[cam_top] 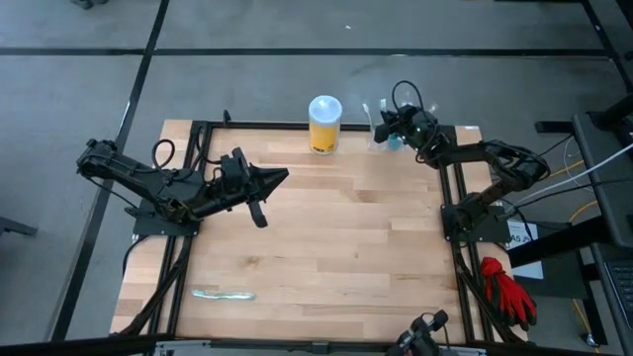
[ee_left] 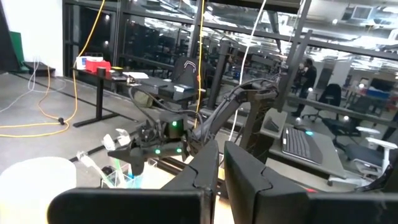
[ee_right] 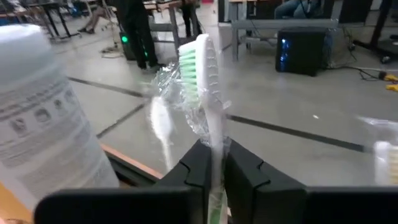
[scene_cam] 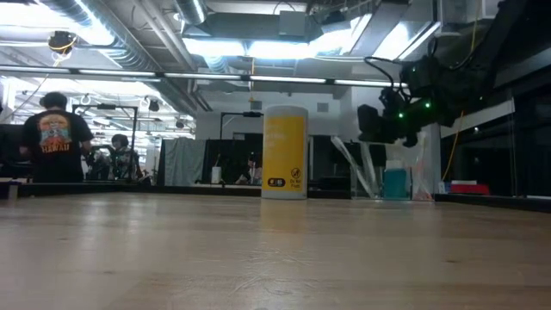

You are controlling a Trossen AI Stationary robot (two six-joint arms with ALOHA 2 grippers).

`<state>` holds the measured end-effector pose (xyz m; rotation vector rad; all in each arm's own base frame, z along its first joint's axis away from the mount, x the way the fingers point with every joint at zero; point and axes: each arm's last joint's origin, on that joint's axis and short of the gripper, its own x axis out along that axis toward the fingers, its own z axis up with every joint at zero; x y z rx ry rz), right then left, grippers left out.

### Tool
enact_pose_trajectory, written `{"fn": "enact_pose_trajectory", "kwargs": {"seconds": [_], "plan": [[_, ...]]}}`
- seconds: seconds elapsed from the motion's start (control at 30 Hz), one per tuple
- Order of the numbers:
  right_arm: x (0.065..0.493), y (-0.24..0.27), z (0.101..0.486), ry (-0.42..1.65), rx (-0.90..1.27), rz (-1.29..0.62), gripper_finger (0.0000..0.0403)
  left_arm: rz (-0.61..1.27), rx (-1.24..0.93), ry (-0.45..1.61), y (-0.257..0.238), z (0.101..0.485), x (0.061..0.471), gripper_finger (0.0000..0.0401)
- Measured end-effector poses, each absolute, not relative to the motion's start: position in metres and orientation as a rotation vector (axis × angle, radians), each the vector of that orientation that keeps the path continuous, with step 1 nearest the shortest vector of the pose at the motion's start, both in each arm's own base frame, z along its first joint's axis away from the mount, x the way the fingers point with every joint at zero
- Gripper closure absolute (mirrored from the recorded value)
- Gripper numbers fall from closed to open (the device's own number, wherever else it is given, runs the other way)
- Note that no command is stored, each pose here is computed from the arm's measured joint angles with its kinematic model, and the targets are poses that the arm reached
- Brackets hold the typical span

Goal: Pick & Place toothbrushing station
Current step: Put the top green toothbrush into the transparent organizer

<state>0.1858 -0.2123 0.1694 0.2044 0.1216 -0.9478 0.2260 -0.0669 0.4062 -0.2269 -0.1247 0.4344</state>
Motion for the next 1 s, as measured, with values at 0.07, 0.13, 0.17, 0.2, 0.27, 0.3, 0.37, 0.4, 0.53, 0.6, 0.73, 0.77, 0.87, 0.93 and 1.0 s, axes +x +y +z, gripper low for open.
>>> {"fn": "enact_pose_trajectory", "kwargs": {"seconds": [0.07,0.13,0.17,0.2,0.27,0.3,0.37,0.4,0.53,0.6,0.73,0.77,0.87,0.93,1.0], "plan": [[0.184,-0.213,0.168,0.141,0.209,-0.956,0.0355,0.434,-0.229,-0.125,-0.067,0.406,0.226,0.0382],[0.183,-0.214,0.165,0.167,0.21,-0.962,0.0343,0.433,-0.23,-0.125,-0.067,0.406,0.226,0.0382],[0.182,-0.215,0.164,0.168,0.215,-0.966,0.0338,0.433,-0.23,-0.125,-0.067,0.406,0.226,0.0382],[0.181,-0.216,0.162,0.167,0.233,-0.967,0.0333,0.433,-0.231,-0.126,-0.067,0.406,0.226,0.0382],[0.179,-0.218,0.161,0.157,0.268,-0.949,0.0324,0.432,-0.236,-0.127,-0.067,0.406,0.226,0.0382],[0.178,-0.219,0.162,0.146,0.284,-0.937,0.0319,0.431,-0.237,-0.127,-0.067,0.406,0.226,0.0382],[0.178,-0.219,0.163,0.125,0.311,-0.914,0.0309,0.423,-0.24,-0.131,-0.067,0.407,0.226,0.0382],[0.178,-0.22,0.163,0.121,0.318,-0.907,0.0303,0.419,-0.242,-0.134,-0.067,0.407,0.226,0.0382],[0.178,-0.22,0.163,0.111,0.325,-0.899,0.0279,0.402,-0.25,-0.141,-0.068,0.408,0.226,0.0382],[0.178,-0.22,0.164,0.11,0.325,-0.896,0.0267,0.399,-0.254,-0.142,-0.068,0.408,0.226,0.0382],[0.177,-0.221,0.164,0.107,0.327,-0.9,0.0244,0.393,-0.254,-0.141,-0.068,0.408,0.226,0.0382],[0.176,-0.221,0.164,0.104,0.332,-0.904,0.0239,0.393,-0.253,-0.142,-0.068,0.408,0.226,0.0382],[0.173,-0.224,0.164,0.094,0.351,-0.916,0.0227,0.393,-0.241,-0.136,-0.068,0.408,0.226,0.0382],[0.17,-0.226,0.164,0.08,0.372,-0.904,0.0221,0.395,-0.226,-0.118,-0.068,0.406,0.226,0.0382],[0.168,-0.228,0.166,0.054,0.394,-0.871,0.0218,0.397,-0.217,-0.092,-0.069,0.403,0.227,0.0382]]}}
